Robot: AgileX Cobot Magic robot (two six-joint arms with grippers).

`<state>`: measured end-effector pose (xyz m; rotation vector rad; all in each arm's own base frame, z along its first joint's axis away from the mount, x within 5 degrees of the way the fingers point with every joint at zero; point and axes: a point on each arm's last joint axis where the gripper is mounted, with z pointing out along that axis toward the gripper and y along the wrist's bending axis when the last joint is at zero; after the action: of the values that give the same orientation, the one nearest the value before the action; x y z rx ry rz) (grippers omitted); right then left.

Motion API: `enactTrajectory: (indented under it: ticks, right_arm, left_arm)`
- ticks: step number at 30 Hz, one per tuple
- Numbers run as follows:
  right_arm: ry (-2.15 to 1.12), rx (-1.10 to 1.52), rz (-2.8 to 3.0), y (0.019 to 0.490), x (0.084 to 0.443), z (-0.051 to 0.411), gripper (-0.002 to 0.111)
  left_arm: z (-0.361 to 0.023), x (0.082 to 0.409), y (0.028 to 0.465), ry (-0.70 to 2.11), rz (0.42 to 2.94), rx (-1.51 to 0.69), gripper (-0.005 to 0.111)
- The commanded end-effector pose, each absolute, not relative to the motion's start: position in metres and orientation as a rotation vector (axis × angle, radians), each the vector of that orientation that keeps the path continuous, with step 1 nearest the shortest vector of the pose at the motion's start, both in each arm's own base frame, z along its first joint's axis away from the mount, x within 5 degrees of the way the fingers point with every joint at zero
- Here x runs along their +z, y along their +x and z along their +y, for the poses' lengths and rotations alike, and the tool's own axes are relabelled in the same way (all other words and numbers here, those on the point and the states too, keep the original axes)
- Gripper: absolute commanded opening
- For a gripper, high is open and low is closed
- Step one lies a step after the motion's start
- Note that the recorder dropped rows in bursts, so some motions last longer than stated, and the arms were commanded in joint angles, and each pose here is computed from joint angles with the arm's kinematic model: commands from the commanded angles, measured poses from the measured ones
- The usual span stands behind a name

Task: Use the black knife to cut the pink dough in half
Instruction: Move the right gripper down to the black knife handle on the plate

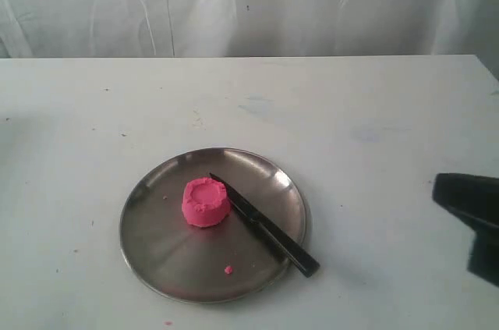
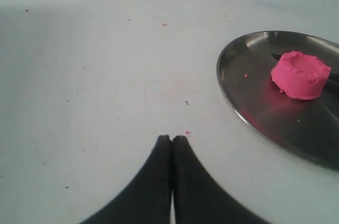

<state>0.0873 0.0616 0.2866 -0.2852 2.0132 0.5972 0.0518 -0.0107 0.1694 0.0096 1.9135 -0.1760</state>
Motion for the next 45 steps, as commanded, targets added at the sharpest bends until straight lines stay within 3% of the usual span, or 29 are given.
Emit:
enactTrajectory:
  ticks: [1, 5, 6, 9, 11, 26, 32, 38, 45]
  right_arm:
    - [-0.546, 0.51, 2.194, 0.108, 0.286, 0.088, 0.0]
    - [-0.786, 0.5, 2.299, 0.131, 0.282, 0.118, 0.005]
    - [-0.822, 0.485, 2.321, 0.139, 0.28, 0.125, 0.009]
    - [-0.889, 0.441, 2.422, 0.17, 0.272, 0.149, 0.035]
    - [-0.879, 0.433, 2.425, 0.181, 0.265, 0.156, 0.04]
    - [-0.855, 0.425, 2.363, 0.188, 0.265, 0.16, 0.04]
    - [-0.777, 0.427, 2.378, 0.212, 0.263, 0.132, 0.04]
    - [-0.847, 0.82, 2.371, 0.243, 0.24, 0.133, 0.04]
    - [-0.905, 0.914, 2.489, 0.286, 0.188, 0.139, 0.04]
  left_arm:
    - [-0.011, 0.169, 0.052, 0.004, 1.909, -0.18, 0.0]
    - [-0.011, 0.169, 0.052, 0.004, 1.909, -0.18, 0.0]
    - [-0.011, 0.169, 0.052, 0.004, 1.909, -0.18, 0.0]
    - [-0.011, 0.169, 0.052, 0.004, 1.909, -0.18, 0.0]
    - [-0.011, 0.169, 0.052, 0.004, 1.909, -0.18, 0.0]
    - [-0.011, 0.169, 0.052, 0.002, 1.901, -0.179, 0.0]
    - [-0.011, 0.169, 0.052, 0.002, 1.901, -0.179, 0.0]
    - [-0.011, 0.169, 0.052, 0.002, 1.901, -0.179, 0.0]
    - [-0.011, 0.169, 0.052, 0.002, 1.901, -0.179, 0.0]
